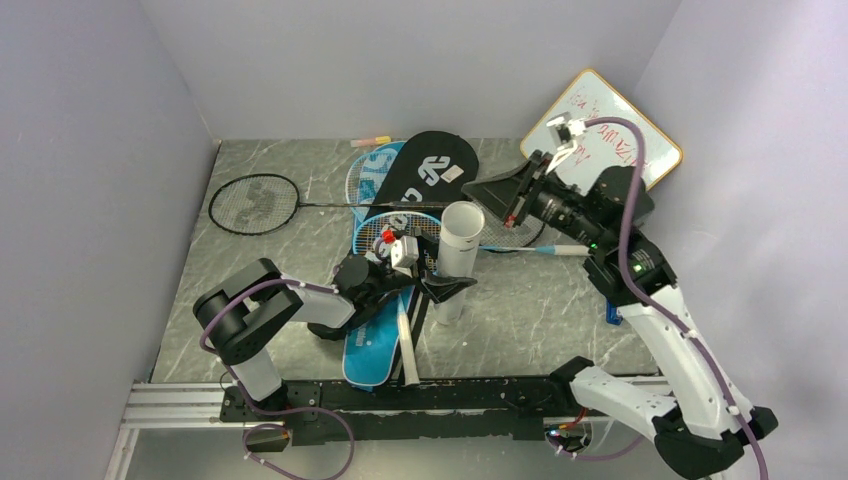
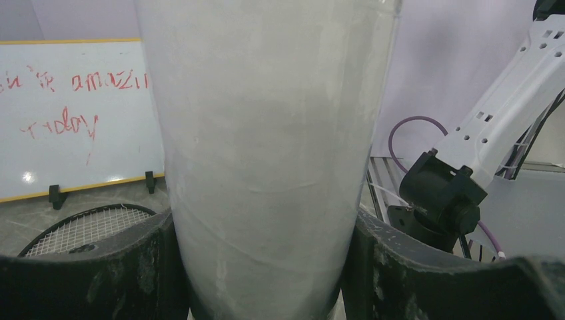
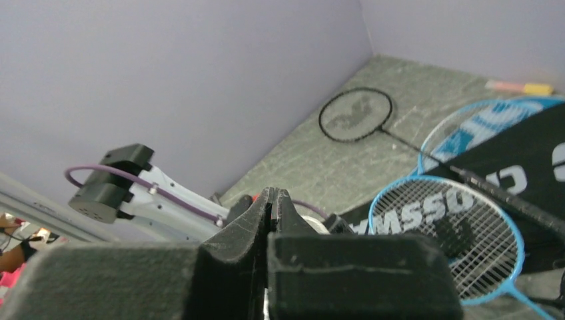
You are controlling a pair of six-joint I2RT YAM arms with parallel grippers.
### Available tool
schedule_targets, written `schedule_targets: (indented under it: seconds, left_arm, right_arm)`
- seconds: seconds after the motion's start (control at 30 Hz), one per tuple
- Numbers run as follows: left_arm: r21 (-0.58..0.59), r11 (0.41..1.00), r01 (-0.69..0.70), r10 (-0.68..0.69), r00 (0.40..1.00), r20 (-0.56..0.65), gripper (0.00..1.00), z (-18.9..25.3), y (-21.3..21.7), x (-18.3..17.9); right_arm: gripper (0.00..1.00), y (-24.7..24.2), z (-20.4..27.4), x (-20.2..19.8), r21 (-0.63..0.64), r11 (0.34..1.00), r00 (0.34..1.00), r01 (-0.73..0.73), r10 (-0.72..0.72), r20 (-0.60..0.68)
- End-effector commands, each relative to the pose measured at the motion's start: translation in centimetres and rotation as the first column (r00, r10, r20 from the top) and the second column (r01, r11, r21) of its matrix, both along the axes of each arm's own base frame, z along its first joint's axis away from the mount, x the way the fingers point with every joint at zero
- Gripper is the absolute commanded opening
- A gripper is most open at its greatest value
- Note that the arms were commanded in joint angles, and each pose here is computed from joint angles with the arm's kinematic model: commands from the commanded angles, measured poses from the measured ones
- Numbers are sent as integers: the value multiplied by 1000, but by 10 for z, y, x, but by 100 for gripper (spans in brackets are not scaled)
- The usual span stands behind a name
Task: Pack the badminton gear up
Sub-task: Close the lid on the shuttle tube.
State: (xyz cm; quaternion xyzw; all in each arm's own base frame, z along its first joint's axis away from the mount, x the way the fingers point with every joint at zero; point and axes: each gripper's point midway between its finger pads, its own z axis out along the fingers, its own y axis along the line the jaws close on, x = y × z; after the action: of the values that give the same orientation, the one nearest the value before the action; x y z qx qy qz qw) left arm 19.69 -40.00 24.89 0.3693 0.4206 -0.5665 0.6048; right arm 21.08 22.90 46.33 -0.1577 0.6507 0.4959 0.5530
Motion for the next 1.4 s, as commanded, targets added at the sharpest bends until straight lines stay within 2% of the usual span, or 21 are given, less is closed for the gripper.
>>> schedule_targets:
  seconds: [0.0,0.23,0.53,0.7,0.9,1.07,1.2,1.37]
  left_arm:
    - [-161,986,34,-8,988,156,63,58,8,-14]
    - [-164,986,33,-6,987,163,72,58,9,-14]
    - [-153,988,33,-9,988,153,76,59,7,-13]
    - [-143,989,26,-4,988,152,78,60,6,-12]
    - [-121,992,18,0,989,149,80,59,4,-9]
    - [-51,999,-3,9,993,116,80,53,-3,-2]
    - [-17,1000,-26,28,993,116,81,52,-5,2]
    - [3,999,-37,36,992,118,79,53,-5,3]
  right_arm:
    - [0,9,-16,3,21,999,999,-41,42,-27]
    - [0,7,-56,9,-4,1000,991,-4,4,-136]
    - [0,5,9,6,29,1000,1000,-5,5,0]
    - [0,16,25,1,51,995,996,-86,85,18]
    - [0,28,-26,7,-43,990,985,-137,132,-111]
    - [0,20,-57,17,-175,980,985,-90,61,-164]
    - [0,18,-31,19,-154,986,994,-59,44,-99]
    - [0,24,11,8,-76,991,993,-115,114,-15]
